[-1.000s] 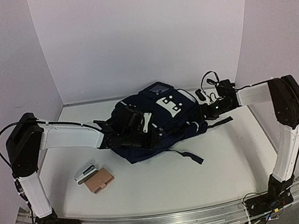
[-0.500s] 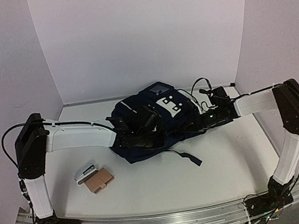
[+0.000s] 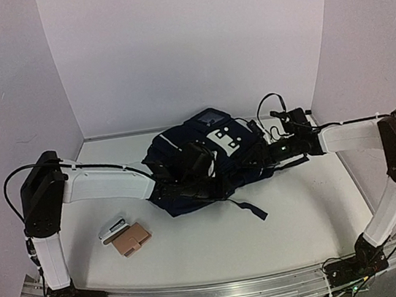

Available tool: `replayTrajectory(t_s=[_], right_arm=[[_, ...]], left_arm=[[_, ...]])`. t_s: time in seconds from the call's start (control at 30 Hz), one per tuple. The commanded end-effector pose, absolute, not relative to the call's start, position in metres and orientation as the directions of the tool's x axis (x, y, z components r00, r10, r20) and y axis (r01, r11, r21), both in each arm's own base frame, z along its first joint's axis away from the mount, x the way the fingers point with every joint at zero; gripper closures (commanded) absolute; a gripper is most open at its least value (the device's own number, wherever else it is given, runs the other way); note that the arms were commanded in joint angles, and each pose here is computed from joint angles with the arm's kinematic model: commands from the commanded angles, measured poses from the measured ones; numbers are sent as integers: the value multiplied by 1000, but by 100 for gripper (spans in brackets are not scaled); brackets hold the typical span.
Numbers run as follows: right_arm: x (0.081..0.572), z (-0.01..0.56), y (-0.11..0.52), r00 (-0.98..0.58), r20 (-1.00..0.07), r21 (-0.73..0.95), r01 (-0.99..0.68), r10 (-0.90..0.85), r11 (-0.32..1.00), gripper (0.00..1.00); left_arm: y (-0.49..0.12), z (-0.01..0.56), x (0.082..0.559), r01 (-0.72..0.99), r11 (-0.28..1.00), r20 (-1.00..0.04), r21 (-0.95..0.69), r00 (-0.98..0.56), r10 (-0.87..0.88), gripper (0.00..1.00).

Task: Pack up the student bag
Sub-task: Zip the student bag at the center of the board.

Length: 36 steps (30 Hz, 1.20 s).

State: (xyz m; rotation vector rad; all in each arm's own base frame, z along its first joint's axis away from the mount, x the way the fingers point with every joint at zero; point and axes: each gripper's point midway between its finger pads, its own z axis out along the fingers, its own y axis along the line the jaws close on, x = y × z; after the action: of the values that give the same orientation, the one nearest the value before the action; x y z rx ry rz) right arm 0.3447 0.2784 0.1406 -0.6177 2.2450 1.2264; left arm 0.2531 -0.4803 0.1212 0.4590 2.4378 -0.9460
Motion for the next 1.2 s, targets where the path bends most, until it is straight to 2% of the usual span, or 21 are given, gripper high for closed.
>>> replayTrajectory(t_s=[0.0,0.1,0.4,0.63,0.9,1.1,1.17], right_arm=[[330,153,285,-739,-652,597,-638,-170,486,34],[322,148,289,-720,-665,559,-657,-200,505,35],[314,126,308,-644,-707,403,-707,-293,581,41],[310,115,342,-593,-743,368,-750,-310,550,47],[318,92,365,-581,-747,331,-747,-324,576,53],[331,92,364,-577,-763,305,-719,-291,625,65],[332,99,364,-573,-773,308,-715,-274,627,66]], left_arm=[[-495,183,228,660,527,-638,-535,-725,261,61],[-475,206,232,659,534,-676,-529,-708,203,48],[-363,233,286,449,719,-696,-530,-714,-67,34],[-340,233,293,415,764,-724,-494,-682,-98,33],[-333,224,295,391,789,-718,-474,-690,-89,32],[-326,207,299,331,812,-687,-482,-717,-116,32],[-328,200,298,325,806,-675,-495,-728,-121,32]])
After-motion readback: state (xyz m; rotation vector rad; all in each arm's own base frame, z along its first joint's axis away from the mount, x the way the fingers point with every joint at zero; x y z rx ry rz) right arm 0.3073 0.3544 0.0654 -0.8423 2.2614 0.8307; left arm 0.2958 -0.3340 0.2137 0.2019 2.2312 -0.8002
